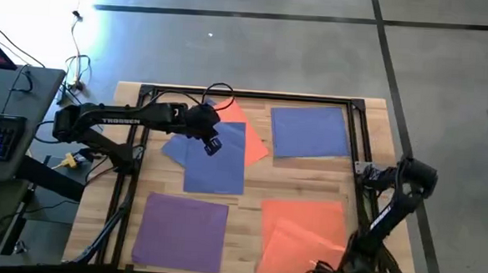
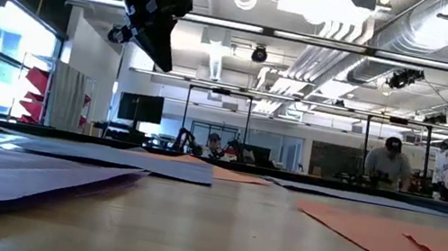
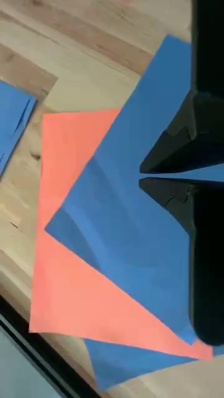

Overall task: Organize paper
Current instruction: Stack the orange colored paper on top of the orange colored paper

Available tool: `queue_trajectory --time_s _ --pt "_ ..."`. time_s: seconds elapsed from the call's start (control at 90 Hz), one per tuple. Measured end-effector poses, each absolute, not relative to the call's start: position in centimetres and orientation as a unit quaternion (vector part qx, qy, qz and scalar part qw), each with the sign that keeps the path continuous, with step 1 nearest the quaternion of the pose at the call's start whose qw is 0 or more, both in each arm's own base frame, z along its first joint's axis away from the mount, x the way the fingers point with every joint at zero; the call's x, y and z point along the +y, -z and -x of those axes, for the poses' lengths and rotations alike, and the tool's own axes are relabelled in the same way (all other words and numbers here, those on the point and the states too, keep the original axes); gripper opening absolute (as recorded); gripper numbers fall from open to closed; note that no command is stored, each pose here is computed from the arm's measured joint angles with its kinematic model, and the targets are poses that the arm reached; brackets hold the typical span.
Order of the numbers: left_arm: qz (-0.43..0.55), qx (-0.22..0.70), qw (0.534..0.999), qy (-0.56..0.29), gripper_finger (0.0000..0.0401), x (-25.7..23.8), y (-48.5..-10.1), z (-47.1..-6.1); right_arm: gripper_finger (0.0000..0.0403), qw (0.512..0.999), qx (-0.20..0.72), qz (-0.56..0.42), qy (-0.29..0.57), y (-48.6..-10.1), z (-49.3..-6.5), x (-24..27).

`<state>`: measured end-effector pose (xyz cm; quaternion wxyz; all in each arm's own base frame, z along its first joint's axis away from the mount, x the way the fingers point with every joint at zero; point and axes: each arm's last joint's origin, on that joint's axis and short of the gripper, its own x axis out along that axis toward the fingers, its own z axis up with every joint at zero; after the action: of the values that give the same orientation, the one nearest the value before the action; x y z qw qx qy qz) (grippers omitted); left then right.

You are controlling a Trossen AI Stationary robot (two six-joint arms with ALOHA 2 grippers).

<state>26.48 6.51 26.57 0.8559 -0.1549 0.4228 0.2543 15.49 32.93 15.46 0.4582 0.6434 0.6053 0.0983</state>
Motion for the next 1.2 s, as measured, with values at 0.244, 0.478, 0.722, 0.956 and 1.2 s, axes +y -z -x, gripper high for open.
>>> queue_trajectory --time_s 0.244,0.478,0.722,0.956,1.2 --pt "0.155 0.423 0.856 -0.254 0.0 6.5 -26.6 -26.5 0.0275 0.426 0.689 -0.585 -0.048 -13.3 -15.2 34.9" --pt "0.155 0.423 0.856 -0.254 0.0 6.5 -26.6 -26.5 0.0275 0.424 0.72 -0.548 0.021 -12.2 -15.3 35.3" --pt "0.159 0.425 0.857 -0.246 0.0 6.4 -26.5 -26.5 0.0275 0.406 0.747 -0.525 0.037 -10.8 -15.1 36.6" --pt "0.159 0.427 0.856 -0.246 0.0 6.4 -26.5 -26.5 0.0275 0.442 0.724 -0.518 0.112 -10.1 -15.6 36.9" --pt "0.159 0.427 0.855 -0.246 0.0 6.4 -26.5 -26.5 0.0275 0.495 0.673 -0.515 0.194 -11.8 -18.0 36.5"
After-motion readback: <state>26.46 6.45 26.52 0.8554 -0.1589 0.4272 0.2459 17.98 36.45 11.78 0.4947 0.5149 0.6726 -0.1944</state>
